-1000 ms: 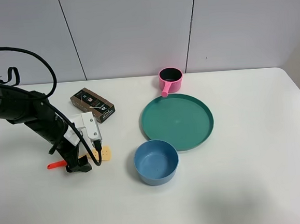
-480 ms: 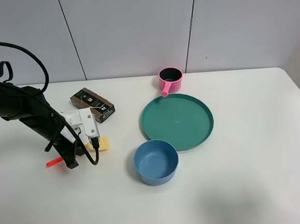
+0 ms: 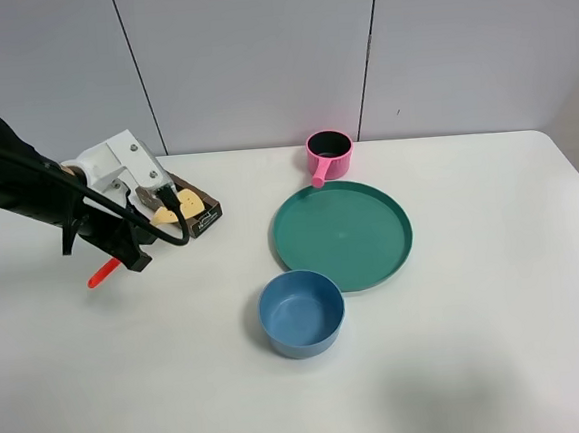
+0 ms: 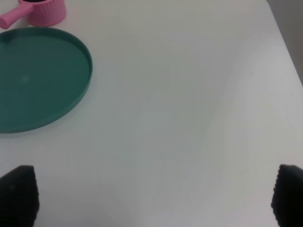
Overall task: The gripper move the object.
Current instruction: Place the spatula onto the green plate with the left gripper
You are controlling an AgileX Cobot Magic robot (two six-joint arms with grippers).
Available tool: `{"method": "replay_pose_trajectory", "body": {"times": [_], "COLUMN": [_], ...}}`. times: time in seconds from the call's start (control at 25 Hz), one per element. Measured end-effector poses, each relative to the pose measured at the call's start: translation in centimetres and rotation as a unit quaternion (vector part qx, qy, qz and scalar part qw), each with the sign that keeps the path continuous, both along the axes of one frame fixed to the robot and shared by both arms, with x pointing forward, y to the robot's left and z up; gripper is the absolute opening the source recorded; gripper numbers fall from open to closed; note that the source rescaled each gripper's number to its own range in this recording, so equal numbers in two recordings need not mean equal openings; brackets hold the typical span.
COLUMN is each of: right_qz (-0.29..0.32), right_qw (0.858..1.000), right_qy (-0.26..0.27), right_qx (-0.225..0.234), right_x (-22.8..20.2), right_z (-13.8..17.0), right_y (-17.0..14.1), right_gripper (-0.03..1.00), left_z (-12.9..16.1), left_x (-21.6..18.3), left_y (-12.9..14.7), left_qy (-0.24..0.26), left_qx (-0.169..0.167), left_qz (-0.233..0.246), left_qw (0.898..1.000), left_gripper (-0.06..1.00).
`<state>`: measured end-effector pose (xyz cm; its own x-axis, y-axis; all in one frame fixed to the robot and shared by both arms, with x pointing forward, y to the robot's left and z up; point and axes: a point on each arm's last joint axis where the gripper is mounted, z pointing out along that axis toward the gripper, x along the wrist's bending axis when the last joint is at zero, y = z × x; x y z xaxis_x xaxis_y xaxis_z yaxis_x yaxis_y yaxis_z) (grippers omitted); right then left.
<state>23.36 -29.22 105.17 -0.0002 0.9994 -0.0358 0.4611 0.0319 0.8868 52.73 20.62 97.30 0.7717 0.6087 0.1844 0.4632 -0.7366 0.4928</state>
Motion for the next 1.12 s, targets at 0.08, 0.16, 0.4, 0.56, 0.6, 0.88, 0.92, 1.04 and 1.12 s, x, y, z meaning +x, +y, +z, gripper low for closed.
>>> {"method": "replay_pose_trajectory", "body": {"times": [0.08, 0.16, 0.4, 0.56, 0.6, 0.88, 0.92, 1.04, 1.12], "right_qz": [0.0, 0.0, 0.0, 0.0, 0.0, 0.0, 0.0, 0.0, 0.0], "right_qw": [1.0, 1.0, 1.0, 1.0, 1.0, 1.0, 1.0, 1.0, 1.0], "right_qy": [0.0, 0.0, 0.0, 0.0, 0.0, 0.0, 0.0, 0.0, 0.0], "right_qx": [0.0, 0.0, 0.0, 0.0, 0.0, 0.0, 0.0, 0.0, 0.0], "right_x": [0.0, 0.0, 0.0, 0.0, 0.0, 0.0, 0.0, 0.0, 0.0], "right_z": [0.0, 0.0, 0.0, 0.0, 0.0, 0.0, 0.0, 0.0, 0.0], "right_y": [0.0, 0.0, 0.0, 0.0, 0.0, 0.0, 0.0, 0.0, 0.0], "right_gripper": [1.0, 1.0, 1.0, 1.0, 1.0, 1.0, 1.0, 1.0, 1.0], "left_z": [0.7, 1.0, 3.0, 4.7, 5.2, 5.0, 4.6, 3.1, 1.8], "left_x": [-0.3, -0.8, -1.0, 0.0, 0.4, 3.2, 3.5, 4.3, 5.0], "left_y": [-0.1, -0.7, -4.8, -7.9, -8.7, -14.6, -15.5, -17.8, -19.4], "left_qy": [0.003, 0.009, -0.02, -0.059, -0.071, -0.088, -0.083, -0.072, -0.066], "left_qx": [-0.017, -0.023, -0.023, -0.013, -0.009, 0.008, 0.01, 0.014, 0.016], "left_qz": [0.018, 0.016, -0.064, -0.119, -0.131, -0.198, -0.206, -0.225, -0.235], "left_qw": [1.0, 1.0, 0.997, 0.991, 0.989, 0.976, 0.975, 0.972, 0.969], "left_gripper": [0.0, 0.0, 0.0, 0.0, 0.0, 0.0, 0.0, 0.0, 0.0]}}
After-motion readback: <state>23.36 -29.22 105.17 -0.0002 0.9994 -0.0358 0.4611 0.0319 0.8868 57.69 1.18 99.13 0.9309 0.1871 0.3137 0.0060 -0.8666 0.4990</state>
